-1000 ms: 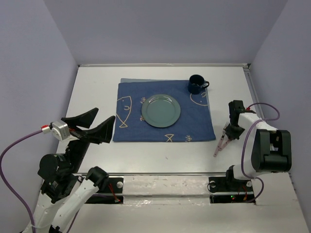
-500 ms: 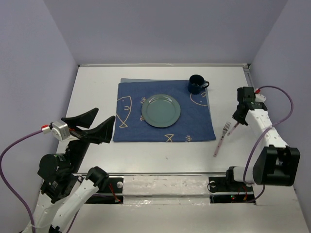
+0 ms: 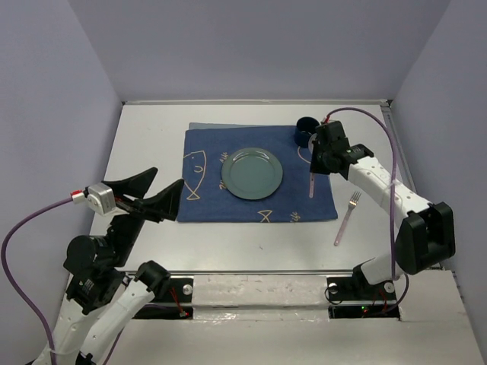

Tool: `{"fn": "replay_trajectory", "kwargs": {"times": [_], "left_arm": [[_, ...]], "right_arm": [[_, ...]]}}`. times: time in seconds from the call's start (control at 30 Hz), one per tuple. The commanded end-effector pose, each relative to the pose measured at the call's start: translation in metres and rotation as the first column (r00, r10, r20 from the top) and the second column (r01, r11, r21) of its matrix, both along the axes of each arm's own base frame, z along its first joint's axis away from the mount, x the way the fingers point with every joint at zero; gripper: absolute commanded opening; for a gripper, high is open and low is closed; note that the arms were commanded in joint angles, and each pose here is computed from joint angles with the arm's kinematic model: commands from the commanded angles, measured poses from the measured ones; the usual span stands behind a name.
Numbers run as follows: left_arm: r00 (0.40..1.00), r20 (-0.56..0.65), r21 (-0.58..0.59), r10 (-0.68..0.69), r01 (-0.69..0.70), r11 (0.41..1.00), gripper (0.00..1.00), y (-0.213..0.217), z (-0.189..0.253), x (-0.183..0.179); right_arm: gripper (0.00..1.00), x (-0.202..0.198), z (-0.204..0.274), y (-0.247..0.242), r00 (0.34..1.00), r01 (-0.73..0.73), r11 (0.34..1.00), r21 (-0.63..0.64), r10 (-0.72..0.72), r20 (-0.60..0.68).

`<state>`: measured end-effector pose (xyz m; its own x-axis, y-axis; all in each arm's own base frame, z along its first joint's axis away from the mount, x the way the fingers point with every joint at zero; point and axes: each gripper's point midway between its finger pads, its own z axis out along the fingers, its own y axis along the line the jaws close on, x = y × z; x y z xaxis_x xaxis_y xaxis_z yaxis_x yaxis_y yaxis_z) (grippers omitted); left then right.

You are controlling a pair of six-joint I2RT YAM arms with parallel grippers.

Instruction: Set the dinner table for one person

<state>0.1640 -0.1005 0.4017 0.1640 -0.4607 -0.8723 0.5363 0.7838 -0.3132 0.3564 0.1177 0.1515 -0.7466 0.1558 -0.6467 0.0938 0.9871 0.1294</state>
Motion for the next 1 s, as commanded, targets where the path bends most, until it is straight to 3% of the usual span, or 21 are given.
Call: {"fn": "replay_trajectory", "kwargs": {"times": [0.0, 0.53, 0.97], "left_arm": [[0.999, 0.027, -0.008, 0.041, -0.041, 0.999, 0.99, 0.005, 0.010, 0.006], [0.996, -0.071, 0.064, 0.062, -0.057, 0.996, 0.99, -0.009, -0.016, 0.037], [0.995, -0.076, 0.069, 0.066, -0.061, 0.996, 0.99, -0.009, -0.017, 0.040]], "right_arm": [[0.00, 0.023, 0.005, 0.034, 0.990, -0.121, 0.990, 0.070, 0.115, 0.080], [0.00, 0.066, -0.068, 0.052, 0.984, -0.180, 0.984, 0.010, 0.180, -0.004], [0.00, 0.082, -0.083, 0.047, 0.985, -0.169, 0.984, -0.053, 0.168, -0.028]]}}
